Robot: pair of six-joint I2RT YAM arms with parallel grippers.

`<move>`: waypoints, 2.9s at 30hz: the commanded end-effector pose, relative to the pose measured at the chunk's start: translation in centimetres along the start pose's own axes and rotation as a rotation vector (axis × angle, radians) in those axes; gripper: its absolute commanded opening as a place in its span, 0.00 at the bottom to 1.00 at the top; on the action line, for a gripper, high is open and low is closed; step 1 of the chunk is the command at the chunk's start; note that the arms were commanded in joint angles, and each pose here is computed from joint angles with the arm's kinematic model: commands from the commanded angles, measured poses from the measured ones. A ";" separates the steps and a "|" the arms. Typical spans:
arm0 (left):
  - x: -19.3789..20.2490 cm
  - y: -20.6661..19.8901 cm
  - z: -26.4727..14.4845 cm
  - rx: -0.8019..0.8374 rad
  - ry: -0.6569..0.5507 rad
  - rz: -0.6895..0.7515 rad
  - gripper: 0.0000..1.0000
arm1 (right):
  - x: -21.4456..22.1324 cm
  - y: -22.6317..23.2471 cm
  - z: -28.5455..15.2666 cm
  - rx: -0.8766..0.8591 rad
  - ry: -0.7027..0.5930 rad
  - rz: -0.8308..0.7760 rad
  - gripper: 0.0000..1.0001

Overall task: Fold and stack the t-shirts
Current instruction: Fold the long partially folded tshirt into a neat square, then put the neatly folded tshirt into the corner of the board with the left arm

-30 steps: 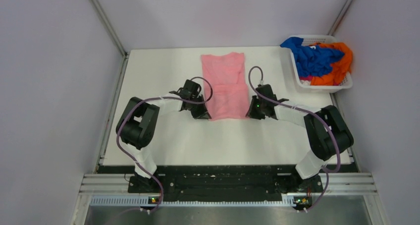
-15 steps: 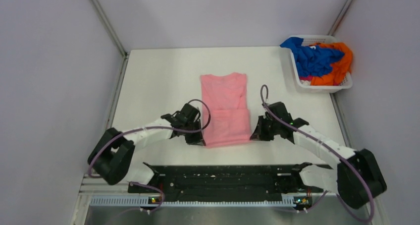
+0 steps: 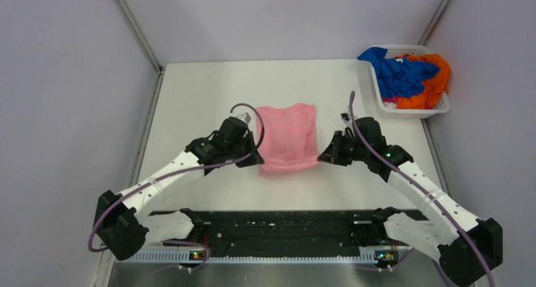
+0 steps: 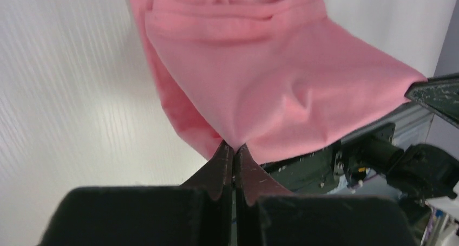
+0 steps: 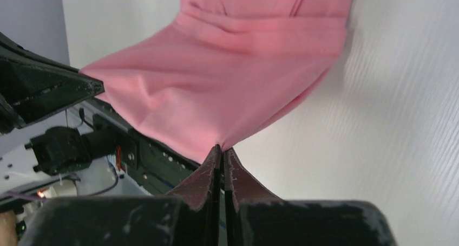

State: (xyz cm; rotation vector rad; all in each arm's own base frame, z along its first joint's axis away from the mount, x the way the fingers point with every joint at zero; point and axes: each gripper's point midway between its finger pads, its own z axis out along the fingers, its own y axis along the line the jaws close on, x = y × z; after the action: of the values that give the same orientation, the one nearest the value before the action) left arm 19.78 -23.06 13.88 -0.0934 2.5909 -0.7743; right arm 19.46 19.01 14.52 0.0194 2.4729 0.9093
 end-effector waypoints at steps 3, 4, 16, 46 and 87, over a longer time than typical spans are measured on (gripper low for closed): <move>-9.4 -1.9 0.5 -0.020 -0.221 0.020 0.00 | -10.1 2.9 0.3 -0.058 -0.262 -0.006 0.00; -10.4 -1.6 0.7 -0.030 -0.230 0.011 0.00 | -11.2 3.0 0.5 -0.062 -0.276 -0.006 0.00; -20.5 0.1 3.0 -0.098 -0.314 -0.017 0.00 | -21.3 2.2 4.2 -0.035 -0.390 0.004 0.00; -31.8 5.5 17.4 -0.024 -0.236 -0.161 0.46 | -30.1 -8.2 18.1 0.172 -0.446 0.089 0.27; -18.8 9.5 18.2 -0.455 -0.020 -0.022 0.00 | -12.3 -9.0 -7.3 0.461 -0.605 -0.041 0.99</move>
State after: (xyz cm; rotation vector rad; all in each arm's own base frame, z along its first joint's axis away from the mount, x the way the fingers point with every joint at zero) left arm 43.57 -24.43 3.18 -0.2164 2.7077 -0.4483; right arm 28.46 6.61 19.84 0.3533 2.0265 0.3212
